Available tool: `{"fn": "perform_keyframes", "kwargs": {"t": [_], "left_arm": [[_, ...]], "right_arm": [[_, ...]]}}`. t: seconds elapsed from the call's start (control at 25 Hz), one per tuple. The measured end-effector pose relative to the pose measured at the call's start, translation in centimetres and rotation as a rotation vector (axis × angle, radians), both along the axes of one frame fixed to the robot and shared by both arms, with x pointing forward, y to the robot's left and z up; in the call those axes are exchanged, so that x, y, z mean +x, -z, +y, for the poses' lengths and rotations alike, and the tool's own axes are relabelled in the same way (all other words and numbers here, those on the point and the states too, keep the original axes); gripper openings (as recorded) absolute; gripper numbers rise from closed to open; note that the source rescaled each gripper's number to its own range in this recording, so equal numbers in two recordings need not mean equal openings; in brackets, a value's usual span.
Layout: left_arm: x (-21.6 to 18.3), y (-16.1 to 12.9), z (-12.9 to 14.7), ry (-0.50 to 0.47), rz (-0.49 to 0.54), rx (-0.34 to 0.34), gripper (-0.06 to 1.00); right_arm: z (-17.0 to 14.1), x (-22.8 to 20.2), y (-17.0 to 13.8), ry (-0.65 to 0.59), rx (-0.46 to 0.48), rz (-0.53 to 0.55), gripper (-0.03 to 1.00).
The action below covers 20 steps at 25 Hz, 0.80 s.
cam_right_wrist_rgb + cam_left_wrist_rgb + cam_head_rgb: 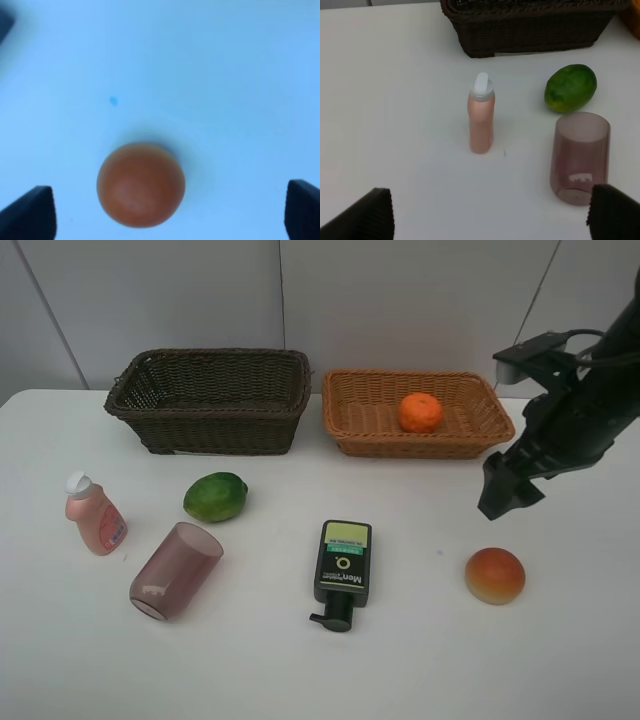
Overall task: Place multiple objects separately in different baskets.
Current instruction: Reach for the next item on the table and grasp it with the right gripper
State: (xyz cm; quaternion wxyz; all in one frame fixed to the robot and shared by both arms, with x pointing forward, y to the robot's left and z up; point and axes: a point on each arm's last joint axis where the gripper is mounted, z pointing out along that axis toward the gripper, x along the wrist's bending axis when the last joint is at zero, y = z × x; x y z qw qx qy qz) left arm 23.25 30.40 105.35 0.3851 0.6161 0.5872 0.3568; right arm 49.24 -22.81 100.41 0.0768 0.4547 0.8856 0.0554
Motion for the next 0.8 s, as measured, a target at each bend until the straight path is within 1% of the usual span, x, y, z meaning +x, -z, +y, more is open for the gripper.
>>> {"fn": "perform_keyframes", "kwargs": {"t": [0.08, 0.36, 0.56, 0.68, 0.8], "left_arm": [[0.0, 0.0, 0.0, 0.0, 0.0, 0.0, 1.0], [0.0, 0.0, 0.0, 0.0, 0.0, 0.0, 1.0], [0.0, 0.0, 0.0, 0.0, 0.0, 0.0, 1.0], [0.0, 0.0, 0.0, 0.0, 0.0, 0.0, 1.0], [0.0, 0.0, 0.0, 0.0, 0.0, 0.0, 1.0]], "right_arm": [[-0.1, -0.9, 0.6, -0.117, -0.011, 0.013, 0.97], [0.0, -2.9, 3.8, -0.456, -0.061, 0.038, 0.97], [-0.3, -3.7, 5.3, -0.578, -0.081, 0.018, 0.97], [-0.2, -3.4, 5.9, -0.602, -0.085, 0.001, 0.97], [-0.1, -3.1, 6.7, -0.602, -0.081, 0.013, 0.97]]}}
